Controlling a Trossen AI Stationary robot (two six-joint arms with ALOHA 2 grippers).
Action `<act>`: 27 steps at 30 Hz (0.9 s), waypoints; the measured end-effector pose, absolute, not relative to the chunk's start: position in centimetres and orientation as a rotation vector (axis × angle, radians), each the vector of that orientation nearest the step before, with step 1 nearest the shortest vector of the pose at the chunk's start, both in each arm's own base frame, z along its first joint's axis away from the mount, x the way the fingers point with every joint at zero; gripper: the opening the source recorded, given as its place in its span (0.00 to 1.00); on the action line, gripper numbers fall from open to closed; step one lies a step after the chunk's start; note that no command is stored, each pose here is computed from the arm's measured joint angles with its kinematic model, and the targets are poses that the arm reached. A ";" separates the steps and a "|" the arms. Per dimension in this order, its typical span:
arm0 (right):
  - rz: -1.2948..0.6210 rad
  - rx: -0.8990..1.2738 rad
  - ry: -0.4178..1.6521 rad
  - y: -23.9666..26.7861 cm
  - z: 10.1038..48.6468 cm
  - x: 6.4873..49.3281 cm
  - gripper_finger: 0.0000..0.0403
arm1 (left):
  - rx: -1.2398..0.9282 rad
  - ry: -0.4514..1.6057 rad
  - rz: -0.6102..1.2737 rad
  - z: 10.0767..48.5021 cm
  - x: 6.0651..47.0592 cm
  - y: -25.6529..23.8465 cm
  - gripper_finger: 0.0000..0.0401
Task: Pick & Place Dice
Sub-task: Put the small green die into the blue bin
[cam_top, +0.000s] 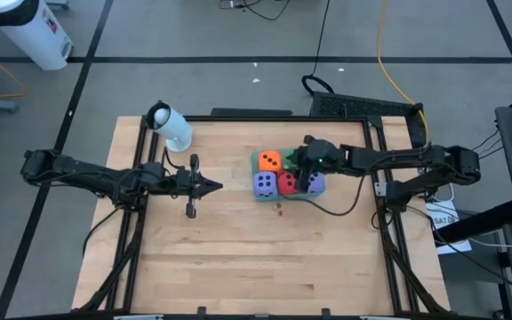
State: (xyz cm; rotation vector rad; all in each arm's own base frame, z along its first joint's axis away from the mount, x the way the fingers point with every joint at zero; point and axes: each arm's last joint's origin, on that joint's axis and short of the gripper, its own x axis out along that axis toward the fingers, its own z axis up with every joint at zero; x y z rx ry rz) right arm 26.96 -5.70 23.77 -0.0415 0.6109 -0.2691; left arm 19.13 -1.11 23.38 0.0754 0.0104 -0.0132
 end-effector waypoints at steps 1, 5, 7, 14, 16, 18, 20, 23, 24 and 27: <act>-0.258 -0.078 0.607 -5.7 23.8 27.0 0.45 | 0.078 0.011 -0.013 23.4 19.1 -1.1 0.01; -0.219 -0.221 0.574 -5.7 24.1 27.2 0.34 | 0.079 0.022 -0.013 23.3 19.1 -1.1 0.01; -0.211 -0.269 0.552 -5.7 24.0 27.3 0.27 | 0.079 0.022 -0.013 23.3 19.1 -1.1 0.01; -0.201 -0.321 0.520 -5.6 23.5 27.2 0.11 | 0.087 0.042 -0.014 23.1 19.1 -1.1 0.01; -0.204 -0.303 0.526 -5.6 23.3 27.1 0.12 | 0.095 0.041 -0.014 23.1 19.1 -1.1 0.01; -0.212 -0.268 0.529 -5.6 23.1 27.1 0.18 | 0.096 0.041 -0.014 23.1 19.1 -1.1 0.01; -0.220 -0.237 0.531 -5.6 23.1 27.0 0.25 | 0.103 0.040 -0.014 23.1 19.1 -1.1 0.01; -0.184 -0.215 0.528 -5.5 23.0 27.0 0.36 | 0.110 0.041 -0.012 23.1 19.1 -1.1 0.01; -0.165 -0.210 0.523 -5.5 23.0 27.1 0.40 | 0.110 0.041 -0.008 23.1 19.1 -1.1 0.01; -0.129 -0.203 0.504 -5.3 23.2 27.1 0.49 | 0.092 0.042 0.017 23.1 19.1 -0.8 0.01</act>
